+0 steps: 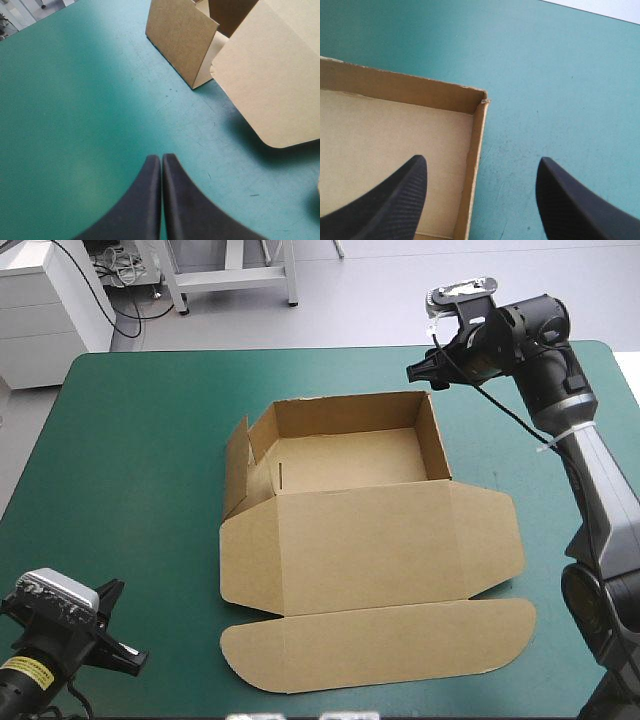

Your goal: Fold the box

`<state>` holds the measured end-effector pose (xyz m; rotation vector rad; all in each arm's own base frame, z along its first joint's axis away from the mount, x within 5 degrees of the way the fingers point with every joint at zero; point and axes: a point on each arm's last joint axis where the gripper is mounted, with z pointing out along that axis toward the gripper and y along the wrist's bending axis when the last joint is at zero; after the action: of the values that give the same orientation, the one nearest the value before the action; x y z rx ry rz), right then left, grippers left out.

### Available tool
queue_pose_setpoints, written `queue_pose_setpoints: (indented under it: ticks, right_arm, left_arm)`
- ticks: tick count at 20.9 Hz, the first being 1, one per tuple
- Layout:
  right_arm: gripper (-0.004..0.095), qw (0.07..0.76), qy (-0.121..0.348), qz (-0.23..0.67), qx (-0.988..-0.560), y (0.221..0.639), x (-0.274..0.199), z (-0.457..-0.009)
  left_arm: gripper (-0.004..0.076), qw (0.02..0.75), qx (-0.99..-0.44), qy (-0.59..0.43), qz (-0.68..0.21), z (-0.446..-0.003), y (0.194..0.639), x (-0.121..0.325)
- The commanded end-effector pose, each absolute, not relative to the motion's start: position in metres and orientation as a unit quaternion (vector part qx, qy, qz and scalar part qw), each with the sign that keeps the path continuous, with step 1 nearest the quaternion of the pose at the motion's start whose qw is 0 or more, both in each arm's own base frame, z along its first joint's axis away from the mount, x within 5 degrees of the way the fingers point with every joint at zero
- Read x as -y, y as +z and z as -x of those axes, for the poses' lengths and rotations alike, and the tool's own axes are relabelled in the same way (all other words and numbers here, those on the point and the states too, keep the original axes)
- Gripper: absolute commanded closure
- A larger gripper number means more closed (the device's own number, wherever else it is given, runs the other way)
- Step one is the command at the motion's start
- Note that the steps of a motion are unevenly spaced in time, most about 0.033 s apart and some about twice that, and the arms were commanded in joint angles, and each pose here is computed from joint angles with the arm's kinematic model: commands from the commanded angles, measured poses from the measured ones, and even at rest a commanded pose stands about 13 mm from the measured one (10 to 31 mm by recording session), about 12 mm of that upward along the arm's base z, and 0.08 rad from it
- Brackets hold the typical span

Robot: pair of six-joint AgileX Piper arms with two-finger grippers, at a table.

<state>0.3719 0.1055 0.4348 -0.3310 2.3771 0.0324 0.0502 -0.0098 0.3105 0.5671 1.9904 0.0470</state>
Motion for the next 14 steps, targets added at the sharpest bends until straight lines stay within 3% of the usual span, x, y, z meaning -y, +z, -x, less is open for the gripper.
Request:
queue_pose_setpoints:
  ticks: [1, 14]
  right_arm:
    - [0.0314, 0.375, 0.013, 0.132, -0.917, 0.438, -0.103, -0.364]
    - [0.0347, 0.219, -0.005, 0.145, -0.965, 0.307, -0.118, -0.411]
  left_arm:
    - [0.0731, 0.537, -0.813, -0.011, -0.223, -0.051, 0.322, 0.014]
    - [0.0731, 0.529, -0.818, -0.018, -0.223, -0.05, 0.32, 0.015]
